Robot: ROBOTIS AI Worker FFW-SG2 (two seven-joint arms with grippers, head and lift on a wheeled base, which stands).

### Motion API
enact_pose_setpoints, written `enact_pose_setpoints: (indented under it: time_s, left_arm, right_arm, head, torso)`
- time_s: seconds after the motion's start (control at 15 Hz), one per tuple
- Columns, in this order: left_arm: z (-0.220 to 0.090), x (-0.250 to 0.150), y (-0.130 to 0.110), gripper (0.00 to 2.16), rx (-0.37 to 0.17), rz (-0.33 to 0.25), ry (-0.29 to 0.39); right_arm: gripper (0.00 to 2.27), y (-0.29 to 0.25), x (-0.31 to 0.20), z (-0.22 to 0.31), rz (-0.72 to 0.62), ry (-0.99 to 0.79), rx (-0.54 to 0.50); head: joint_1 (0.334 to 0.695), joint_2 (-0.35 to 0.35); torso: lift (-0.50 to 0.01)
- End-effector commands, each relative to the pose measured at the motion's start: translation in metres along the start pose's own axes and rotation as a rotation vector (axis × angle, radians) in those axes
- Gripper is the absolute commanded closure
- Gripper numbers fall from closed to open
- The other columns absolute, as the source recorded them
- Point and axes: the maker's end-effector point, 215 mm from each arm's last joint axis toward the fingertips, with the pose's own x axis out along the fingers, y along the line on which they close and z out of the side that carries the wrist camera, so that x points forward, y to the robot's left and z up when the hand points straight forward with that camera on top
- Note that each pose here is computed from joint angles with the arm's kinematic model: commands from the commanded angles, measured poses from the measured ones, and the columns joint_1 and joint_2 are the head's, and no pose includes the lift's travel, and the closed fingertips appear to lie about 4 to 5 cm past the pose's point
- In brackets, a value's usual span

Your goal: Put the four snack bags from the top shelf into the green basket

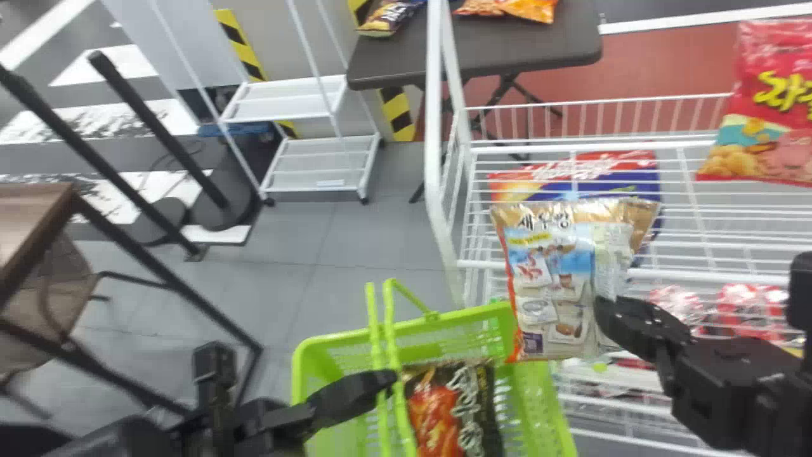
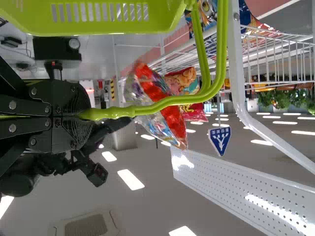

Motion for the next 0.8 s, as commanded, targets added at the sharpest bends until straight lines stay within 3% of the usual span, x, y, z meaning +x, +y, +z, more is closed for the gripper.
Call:
enact_pose_setpoints:
  time_s: [0.0,0.4,0.73]
  left_arm:
    - [0.0,0.0,-0.002,2.14,-0.004,-0.011,0.001]
    - [0.001,0.0,-0.003,2.14,-0.001,-0.013,0.003]
    - [0.002,0.001,-0.004,2.14,0.001,-0.016,0.001]
  right_arm:
    - [2.25,0.028,0.0,-0.018,0.072,0.066,0.024]
    - [2.25,0.092,0.016,-0.072,0.247,0.224,0.095]
    - [2.25,0.115,0.051,-0.11,0.288,0.303,0.078]
  head:
    - [0.695,0.35]
    - [0.695,0.35]
    - [0.695,0.35]
  torso:
    - [0.0]
    - [0.0]
    - [0.0]
